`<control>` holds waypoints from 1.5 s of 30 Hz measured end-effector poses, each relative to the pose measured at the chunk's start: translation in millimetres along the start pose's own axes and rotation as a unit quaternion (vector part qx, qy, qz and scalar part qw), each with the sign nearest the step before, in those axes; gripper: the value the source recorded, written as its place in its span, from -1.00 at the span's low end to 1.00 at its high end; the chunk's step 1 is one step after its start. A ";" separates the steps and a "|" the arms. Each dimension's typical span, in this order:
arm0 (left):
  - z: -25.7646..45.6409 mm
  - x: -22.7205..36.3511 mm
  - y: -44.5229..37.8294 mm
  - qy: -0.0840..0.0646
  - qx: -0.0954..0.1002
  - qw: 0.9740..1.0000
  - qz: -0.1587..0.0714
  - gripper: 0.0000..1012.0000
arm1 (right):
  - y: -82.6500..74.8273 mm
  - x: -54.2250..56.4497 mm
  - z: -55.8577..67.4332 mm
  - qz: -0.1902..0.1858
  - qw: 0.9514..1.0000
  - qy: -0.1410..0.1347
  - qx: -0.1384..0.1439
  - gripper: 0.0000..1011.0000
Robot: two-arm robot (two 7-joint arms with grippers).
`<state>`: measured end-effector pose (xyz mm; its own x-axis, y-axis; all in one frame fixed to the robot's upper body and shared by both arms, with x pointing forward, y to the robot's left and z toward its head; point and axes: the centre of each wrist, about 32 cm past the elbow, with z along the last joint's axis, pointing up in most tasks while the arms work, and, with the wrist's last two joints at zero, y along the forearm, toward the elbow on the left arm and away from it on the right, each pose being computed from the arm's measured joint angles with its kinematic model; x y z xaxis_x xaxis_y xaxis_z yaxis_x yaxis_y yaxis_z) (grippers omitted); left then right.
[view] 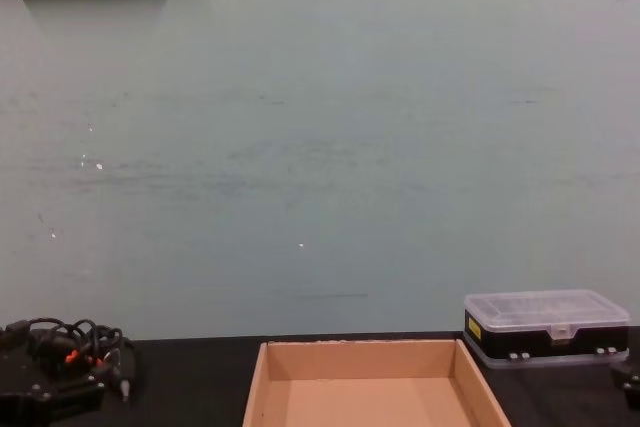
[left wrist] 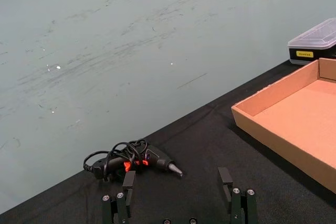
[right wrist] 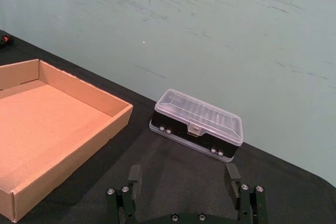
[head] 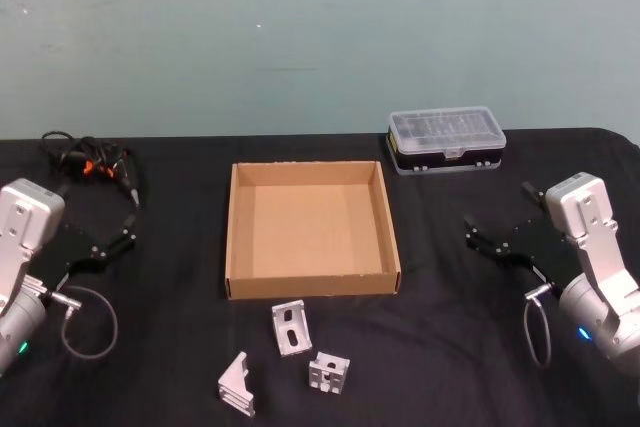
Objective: Use one hand to pick up the angle iron from the table and place it into the box.
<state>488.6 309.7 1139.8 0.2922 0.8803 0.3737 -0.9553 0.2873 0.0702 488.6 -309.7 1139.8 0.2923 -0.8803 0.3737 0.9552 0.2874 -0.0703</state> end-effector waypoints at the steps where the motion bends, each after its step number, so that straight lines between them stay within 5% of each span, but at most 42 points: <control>1: 0.0 0.0 0.0 0.000 0.000 1.000 0.000 0.98 | 0.0 0.0 0.0 0.000 1.000 0.000 0.000 0.98; 36: 0.0 0.0 0.0 0.000 0.000 1.000 0.000 0.98 | 0.0 0.0 0.0 0.000 1.000 0.000 0.000 0.98; 45: 0.0 0.0 0.0 0.000 0.000 1.000 0.000 0.98 | -10.5 5.5 13.9 0.045 0.998 0.022 0.043 0.98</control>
<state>488.6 309.7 1139.8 0.2923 0.8803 0.3737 -0.9552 0.2873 0.0703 479.6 -312.3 1155.5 0.3795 -0.8653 0.3275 0.9184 0.3951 -0.0203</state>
